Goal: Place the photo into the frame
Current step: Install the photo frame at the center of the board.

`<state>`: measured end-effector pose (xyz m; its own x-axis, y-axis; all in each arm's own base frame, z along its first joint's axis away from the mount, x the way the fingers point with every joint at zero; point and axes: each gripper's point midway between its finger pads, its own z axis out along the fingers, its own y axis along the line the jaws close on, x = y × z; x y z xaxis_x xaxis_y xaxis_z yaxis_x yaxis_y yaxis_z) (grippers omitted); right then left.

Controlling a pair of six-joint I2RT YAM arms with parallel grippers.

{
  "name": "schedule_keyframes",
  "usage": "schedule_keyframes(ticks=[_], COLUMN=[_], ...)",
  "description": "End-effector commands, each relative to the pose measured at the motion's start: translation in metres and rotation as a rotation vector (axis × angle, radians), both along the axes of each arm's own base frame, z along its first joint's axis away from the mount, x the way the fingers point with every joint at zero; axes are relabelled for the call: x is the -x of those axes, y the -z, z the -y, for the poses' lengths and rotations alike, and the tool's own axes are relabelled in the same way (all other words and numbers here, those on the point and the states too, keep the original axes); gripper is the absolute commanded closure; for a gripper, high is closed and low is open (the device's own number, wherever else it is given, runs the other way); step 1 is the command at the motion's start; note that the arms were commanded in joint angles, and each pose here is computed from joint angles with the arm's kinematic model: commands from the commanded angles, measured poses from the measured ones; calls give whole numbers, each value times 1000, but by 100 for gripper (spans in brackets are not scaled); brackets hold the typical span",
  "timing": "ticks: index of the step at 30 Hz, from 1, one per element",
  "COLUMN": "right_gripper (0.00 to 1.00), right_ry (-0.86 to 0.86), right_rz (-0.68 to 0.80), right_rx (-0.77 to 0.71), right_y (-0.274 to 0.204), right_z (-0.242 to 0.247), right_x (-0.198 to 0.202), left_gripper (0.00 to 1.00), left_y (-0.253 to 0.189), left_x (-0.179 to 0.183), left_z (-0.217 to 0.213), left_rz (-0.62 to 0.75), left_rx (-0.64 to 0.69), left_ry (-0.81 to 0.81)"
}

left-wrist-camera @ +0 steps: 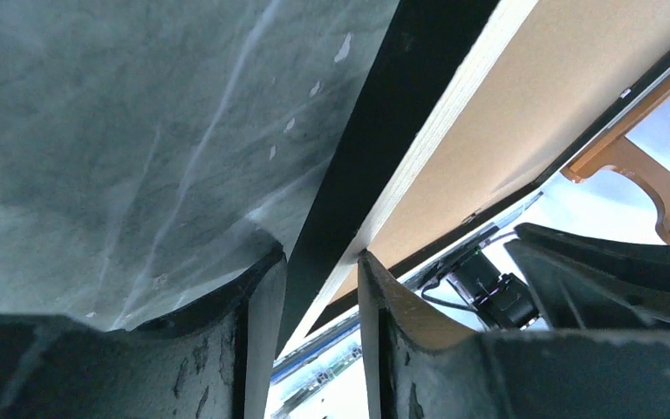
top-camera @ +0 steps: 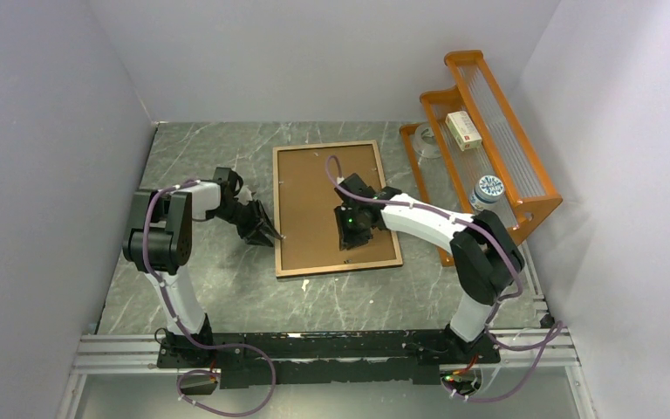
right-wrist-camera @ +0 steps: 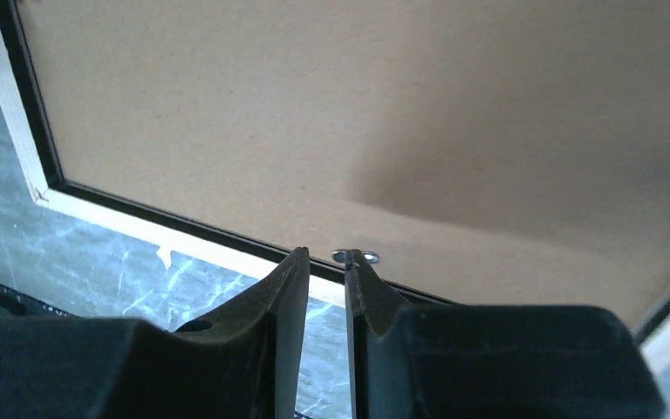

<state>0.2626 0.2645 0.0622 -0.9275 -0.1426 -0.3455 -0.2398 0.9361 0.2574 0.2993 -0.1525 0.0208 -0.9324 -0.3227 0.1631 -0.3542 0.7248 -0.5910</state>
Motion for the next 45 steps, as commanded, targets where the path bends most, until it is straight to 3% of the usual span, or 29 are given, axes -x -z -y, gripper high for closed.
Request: schedule_keyframes(ticks=[1,28,45], right_gripper=[75,76,65], right_ry=[-48,-71,-27], right_rz=[-27,-120,-133], right_rx=[-82,124,247], right_y=[1,47,48], right_z=[-27,5,29], right_x=[6,36,40], left_gripper=[58,63,64], left_y=[11,12,15], left_x=[9,11,11], left_z=[-9,-11,-12], left_rz=[-1,-8,-14], left_rx=[-75,-86,-97], left_ry=[8,10,9])
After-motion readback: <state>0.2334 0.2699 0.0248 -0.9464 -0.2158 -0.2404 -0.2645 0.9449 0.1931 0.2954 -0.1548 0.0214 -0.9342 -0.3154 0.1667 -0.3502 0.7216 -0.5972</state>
